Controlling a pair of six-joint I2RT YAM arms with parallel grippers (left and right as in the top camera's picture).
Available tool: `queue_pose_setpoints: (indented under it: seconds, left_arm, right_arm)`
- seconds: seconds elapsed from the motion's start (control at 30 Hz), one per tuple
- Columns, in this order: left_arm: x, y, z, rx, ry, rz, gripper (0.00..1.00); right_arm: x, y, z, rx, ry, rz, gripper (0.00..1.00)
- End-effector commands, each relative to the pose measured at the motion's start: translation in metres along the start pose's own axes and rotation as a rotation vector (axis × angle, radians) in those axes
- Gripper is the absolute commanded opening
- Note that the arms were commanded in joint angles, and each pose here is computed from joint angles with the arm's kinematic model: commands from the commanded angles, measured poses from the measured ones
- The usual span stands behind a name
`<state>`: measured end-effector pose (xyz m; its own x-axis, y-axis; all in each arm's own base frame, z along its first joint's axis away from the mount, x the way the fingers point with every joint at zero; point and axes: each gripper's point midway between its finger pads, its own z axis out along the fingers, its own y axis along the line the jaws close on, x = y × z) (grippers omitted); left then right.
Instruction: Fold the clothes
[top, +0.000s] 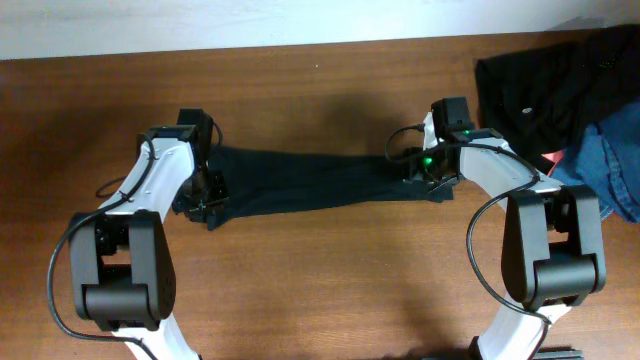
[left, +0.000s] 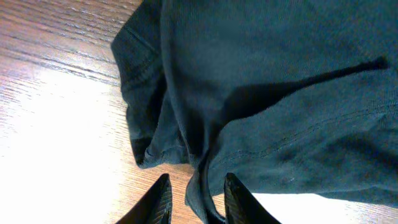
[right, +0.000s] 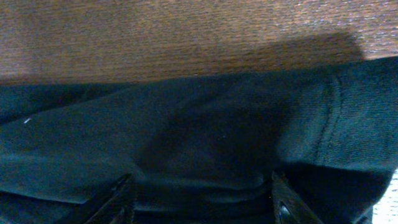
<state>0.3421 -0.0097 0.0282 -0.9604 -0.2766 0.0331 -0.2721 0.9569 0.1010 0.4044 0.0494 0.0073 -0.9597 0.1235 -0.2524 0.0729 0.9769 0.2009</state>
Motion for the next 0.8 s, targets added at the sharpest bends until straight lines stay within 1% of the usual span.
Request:
queue_pose_setpoints:
  seconds: [0.0, 0.07, 0.1, 0.17, 0.2, 0.23, 0.27, 0.77]
  left_arm:
    - [-0.005, 0.003, -0.006, -0.004, -0.021, 0.001, 0.26]
    - [-0.005, 0.003, -0.006, -0.004, -0.02, 0.001, 0.25]
    - [-0.005, 0.003, -0.006, -0.004, -0.019, 0.001, 0.22]
    - [-0.003, 0.004, -0.006, -0.006, -0.013, 0.001, 0.21]
    - [-0.002, 0.004, -0.006, -0.008, -0.008, 0.002, 0.22]
    - [0.0, 0.004, -0.006, -0.01, -0.002, 0.003, 0.24]
    - [0.002, 0.005, -0.006, -0.013, 0.005, 0.004, 0.3]
    - [0.005, 0.006, -0.006, -0.018, 0.019, 0.005, 0.3]
  right_arm:
    - [0.026, -0.011, 0.022, 0.026, 0.085, 0.01, 0.65]
    - [0.026, -0.011, 0.022, 0.026, 0.085, 0.01, 0.65]
    - [0.026, -0.011, 0.022, 0.026, 0.085, 0.01, 0.65]
    - [0.026, -0.011, 0.022, 0.026, 0.085, 0.01, 0.65]
    - [0.026, -0.011, 0.022, 0.026, 0.085, 0.01, 0.65]
    - [0.026, -0.011, 0.022, 0.026, 0.085, 0.01, 0.65]
    - [0.026, -0.011, 0.022, 0.026, 0.085, 0.01, 0.65]
    - [0.026, -0.012, 0.022, 0.029, 0.084, 0.01, 0.65]
